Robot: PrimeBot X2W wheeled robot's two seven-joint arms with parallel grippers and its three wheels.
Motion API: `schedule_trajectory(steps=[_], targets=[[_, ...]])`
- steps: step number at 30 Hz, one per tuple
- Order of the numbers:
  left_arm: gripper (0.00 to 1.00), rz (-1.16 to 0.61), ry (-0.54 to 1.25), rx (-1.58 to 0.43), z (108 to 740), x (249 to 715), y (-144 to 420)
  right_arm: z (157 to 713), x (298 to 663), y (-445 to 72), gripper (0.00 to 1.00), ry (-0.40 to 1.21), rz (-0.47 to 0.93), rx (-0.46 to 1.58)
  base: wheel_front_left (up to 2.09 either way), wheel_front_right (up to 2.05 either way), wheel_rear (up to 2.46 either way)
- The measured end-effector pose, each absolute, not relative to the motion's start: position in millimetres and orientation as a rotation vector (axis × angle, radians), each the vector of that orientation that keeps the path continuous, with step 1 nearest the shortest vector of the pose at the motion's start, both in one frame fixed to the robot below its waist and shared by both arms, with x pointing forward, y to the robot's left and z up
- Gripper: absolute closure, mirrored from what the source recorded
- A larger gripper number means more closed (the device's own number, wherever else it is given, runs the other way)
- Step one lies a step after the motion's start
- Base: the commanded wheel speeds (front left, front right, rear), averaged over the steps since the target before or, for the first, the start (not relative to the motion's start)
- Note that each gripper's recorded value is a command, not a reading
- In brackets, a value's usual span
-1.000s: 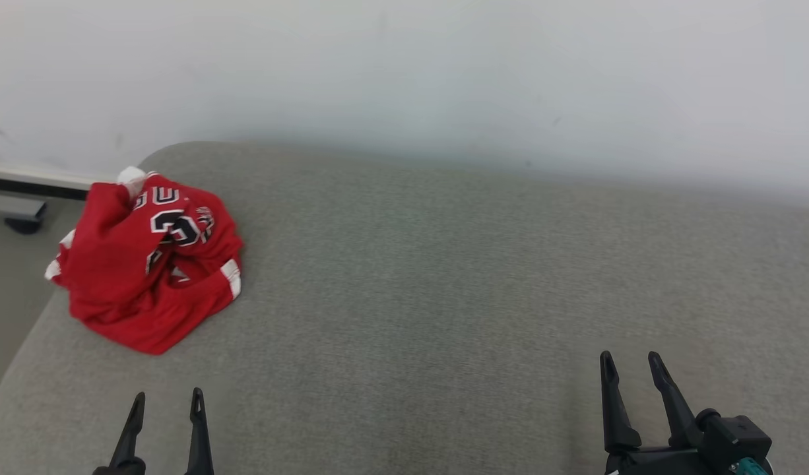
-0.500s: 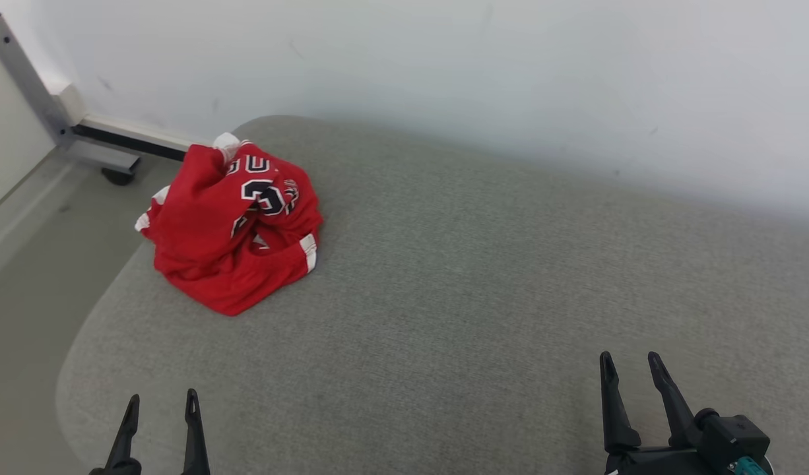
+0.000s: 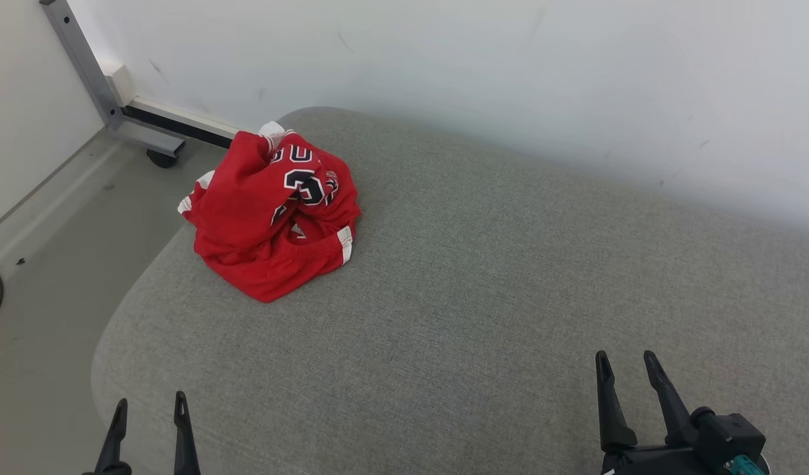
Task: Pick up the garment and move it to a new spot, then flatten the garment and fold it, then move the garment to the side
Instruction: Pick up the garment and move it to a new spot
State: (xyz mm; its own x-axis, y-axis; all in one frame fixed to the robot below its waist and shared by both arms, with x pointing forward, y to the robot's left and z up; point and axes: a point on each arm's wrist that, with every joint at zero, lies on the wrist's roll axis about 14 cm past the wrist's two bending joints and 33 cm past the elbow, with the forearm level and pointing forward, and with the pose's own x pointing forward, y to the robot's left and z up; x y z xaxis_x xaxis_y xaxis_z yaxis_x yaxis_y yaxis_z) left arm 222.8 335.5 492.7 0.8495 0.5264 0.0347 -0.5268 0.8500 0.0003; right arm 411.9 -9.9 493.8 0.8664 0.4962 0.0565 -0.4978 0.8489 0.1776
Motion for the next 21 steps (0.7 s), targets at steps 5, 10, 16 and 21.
schedule_trajectory(steps=[5, 10, 16, 21], targets=[[0.0, 0.571, -0.032, 0.012, 493, 221, 339, 493, 411, -8, 0.0, -0.006, 0.529, 0.189, 0.0, 0.0, 0.0], [0.0, 0.566, -0.033, 0.011, 494, 225, 340, 495, 413, -9, 0.0, -0.014, 0.527, 0.185, 0.0, 0.0, 0.0], [0.0, 0.55, -0.121, 0.044, 526, 255, 354, 497, 423, -23, 0.0, -0.033, 0.483, 0.177, 0.0, 0.0, 0.0], [0.0, 0.512, -0.194, 0.067, 554, 292, 363, 499, 432, -43, 0.0, -0.05, 0.425, 0.17, 0.0, 0.0, 0.0]])
